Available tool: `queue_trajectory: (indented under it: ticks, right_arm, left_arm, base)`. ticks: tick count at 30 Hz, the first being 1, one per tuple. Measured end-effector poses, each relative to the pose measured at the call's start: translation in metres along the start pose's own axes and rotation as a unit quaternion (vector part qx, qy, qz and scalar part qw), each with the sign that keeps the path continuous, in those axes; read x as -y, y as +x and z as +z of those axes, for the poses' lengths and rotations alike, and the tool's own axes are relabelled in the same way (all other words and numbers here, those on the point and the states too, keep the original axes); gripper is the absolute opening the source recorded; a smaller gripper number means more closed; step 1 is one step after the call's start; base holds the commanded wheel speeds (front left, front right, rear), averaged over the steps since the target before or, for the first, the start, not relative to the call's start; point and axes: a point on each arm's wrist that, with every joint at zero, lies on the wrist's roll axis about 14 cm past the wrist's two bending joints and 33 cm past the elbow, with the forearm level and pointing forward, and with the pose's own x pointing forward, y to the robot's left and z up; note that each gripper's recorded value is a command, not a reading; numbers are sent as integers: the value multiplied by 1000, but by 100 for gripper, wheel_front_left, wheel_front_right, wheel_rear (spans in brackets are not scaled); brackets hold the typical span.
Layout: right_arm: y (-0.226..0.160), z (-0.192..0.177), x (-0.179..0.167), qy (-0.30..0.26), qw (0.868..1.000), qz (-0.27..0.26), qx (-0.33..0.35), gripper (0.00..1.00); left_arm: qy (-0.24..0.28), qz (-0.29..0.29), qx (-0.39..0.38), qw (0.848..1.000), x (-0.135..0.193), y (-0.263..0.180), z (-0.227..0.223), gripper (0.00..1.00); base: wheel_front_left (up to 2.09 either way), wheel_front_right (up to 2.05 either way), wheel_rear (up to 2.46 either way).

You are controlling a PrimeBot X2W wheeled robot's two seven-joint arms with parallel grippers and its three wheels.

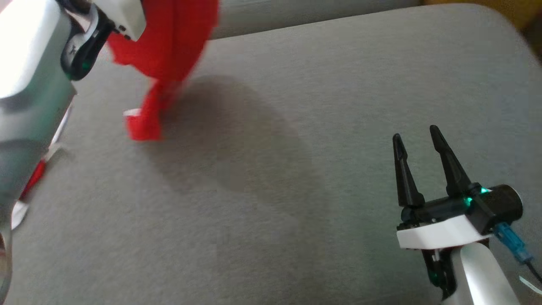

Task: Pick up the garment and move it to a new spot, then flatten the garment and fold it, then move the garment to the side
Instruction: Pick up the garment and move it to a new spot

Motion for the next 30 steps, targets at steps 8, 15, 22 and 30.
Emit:
queue_trajectory:
  ticks: [8, 15, 22, 30]
  right_arm:
    - [-24, 18, 31, -8, 998, -53, 19, 100]
    - [-18, 13, 29, -4, 999, -49, 14, 100]
    - [-20, -5, 18, 7, 999, -35, -11, 100]
    - [-25, -26, -3, 20, 999, -7, -42, 100]
  left_arm:
    - [-15, -80, 46, 996, 61, 31, 29, 0]
    - [-94, -77, -18, 992, 81, -9, -71, 0]
    - [-245, 10, -169, 954, 141, -137, -225, 100]
    - [-261, 181, -69, 946, 107, -173, -180, 100]
  base:
    - [0, 0, 0]
    - [0, 0, 0]
    - [0, 0, 0]
    - [0, 0, 0]
